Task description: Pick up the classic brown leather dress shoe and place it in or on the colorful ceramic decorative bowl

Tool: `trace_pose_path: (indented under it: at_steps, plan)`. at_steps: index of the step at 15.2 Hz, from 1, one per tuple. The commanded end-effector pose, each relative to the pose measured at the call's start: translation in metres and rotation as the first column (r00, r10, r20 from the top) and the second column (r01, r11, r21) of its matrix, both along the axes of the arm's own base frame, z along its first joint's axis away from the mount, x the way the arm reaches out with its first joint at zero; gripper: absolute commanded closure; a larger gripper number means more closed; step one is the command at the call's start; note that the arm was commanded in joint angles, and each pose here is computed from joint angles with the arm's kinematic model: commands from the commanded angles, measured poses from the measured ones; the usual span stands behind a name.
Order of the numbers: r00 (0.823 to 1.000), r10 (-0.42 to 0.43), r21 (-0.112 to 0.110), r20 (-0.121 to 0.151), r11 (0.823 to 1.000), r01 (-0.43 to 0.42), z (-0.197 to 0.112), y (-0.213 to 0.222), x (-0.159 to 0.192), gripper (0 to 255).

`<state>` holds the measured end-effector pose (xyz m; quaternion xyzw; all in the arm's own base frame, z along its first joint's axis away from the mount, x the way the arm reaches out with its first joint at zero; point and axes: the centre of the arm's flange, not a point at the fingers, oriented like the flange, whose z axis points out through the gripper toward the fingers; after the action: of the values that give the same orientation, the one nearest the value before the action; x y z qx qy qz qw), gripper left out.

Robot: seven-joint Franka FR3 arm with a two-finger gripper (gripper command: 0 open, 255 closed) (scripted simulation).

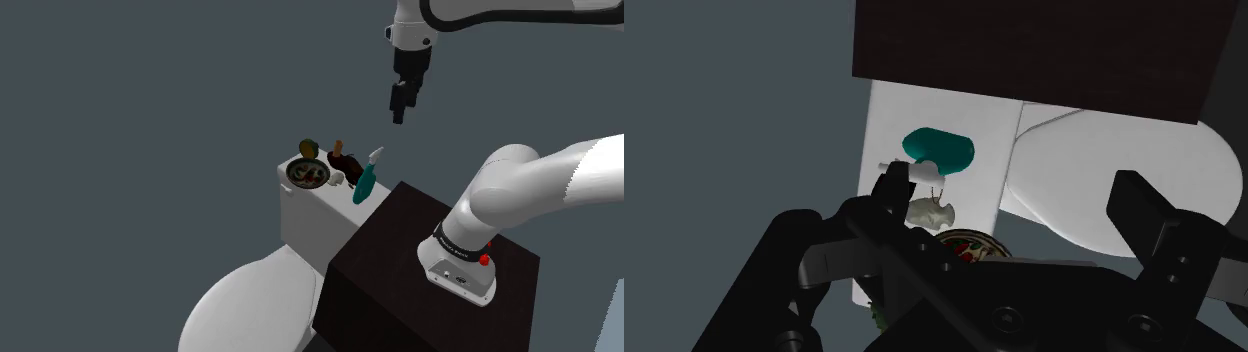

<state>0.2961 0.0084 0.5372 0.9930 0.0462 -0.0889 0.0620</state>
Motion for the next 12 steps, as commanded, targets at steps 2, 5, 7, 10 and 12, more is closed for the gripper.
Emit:
trace_pose_path:
  at_steps: [2,5,7,10,12]
  plan:
    - [1.0,0.0,0.003,0.01,1.0,0.0,-0.01,-0.006,0.003,0]
    - [0.999,0.001,0.012,0.04,1.0,-0.001,-0.042,-0.025,0.014,0]
    - [0.998,0.001,0.018,0.061,1.0,-0.002,-0.062,-0.037,0.022,0]
    - [0.996,0.001,0.027,0.091,1.0,-0.003,-0.093,-0.055,0.034,0]
    - [0.994,0.0,0.032,0.111,0.999,-0.004,-0.114,-0.067,0.043,0]
